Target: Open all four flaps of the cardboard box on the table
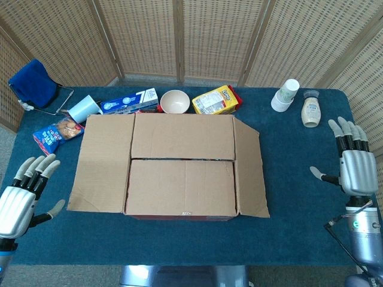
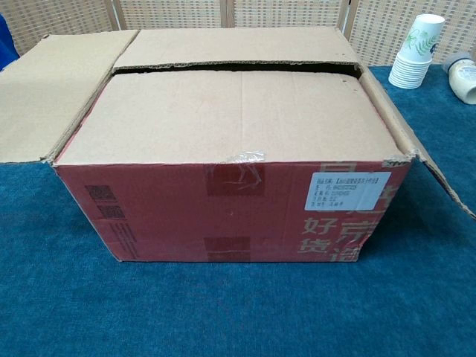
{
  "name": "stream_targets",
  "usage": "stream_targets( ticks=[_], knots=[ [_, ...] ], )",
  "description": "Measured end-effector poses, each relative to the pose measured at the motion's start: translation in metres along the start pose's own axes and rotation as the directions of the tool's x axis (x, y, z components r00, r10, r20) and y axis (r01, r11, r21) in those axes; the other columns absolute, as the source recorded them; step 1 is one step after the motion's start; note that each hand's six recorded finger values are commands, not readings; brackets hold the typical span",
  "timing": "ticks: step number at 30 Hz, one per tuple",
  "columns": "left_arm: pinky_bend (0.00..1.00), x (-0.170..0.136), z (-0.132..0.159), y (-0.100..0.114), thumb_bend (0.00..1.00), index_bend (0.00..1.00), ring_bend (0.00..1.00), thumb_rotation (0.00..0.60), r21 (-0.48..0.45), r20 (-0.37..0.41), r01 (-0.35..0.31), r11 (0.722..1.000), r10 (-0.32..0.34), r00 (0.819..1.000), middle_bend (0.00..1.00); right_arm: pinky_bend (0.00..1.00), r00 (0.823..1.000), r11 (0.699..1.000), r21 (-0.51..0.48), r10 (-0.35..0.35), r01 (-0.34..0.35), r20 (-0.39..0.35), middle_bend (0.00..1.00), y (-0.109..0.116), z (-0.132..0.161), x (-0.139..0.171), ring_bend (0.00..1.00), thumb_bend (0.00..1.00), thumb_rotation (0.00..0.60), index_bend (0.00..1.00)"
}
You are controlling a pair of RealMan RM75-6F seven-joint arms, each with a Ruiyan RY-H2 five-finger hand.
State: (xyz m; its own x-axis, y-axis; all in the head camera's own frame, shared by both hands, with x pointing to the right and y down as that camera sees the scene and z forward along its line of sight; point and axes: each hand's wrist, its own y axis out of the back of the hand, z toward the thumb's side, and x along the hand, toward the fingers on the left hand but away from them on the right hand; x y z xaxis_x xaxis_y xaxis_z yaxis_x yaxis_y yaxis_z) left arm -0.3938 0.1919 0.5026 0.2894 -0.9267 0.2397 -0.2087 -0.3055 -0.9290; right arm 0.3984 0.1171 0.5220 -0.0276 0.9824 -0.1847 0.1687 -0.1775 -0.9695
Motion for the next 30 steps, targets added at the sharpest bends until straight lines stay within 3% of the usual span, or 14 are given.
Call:
stream_targets(
  ticks=[14,30],
  knots=[
    [0.00,0.075,0.049,-0.009,0.13,0.01,0.00,0.600,-0.011,0.127,0.046,0.999,-0.045,0.991,0.00,0.00,0.992,0.999,0.029,-0.032,0.029,0.125,0.00,-0.002,-0.037,0.081,0.00,0.00,0.600,0.01],
    [0.00,0.135,0.109,-0.046,0.13,0.00,0.00,0.600,0.001,0.156,0.143,0.990,-0.142,0.978,0.00,0.00,0.988,0.996,-0.078,-0.022,0.034,0.150,0.00,0.002,-0.050,0.106,0.00,0.00,0.600,0.01]
  ],
)
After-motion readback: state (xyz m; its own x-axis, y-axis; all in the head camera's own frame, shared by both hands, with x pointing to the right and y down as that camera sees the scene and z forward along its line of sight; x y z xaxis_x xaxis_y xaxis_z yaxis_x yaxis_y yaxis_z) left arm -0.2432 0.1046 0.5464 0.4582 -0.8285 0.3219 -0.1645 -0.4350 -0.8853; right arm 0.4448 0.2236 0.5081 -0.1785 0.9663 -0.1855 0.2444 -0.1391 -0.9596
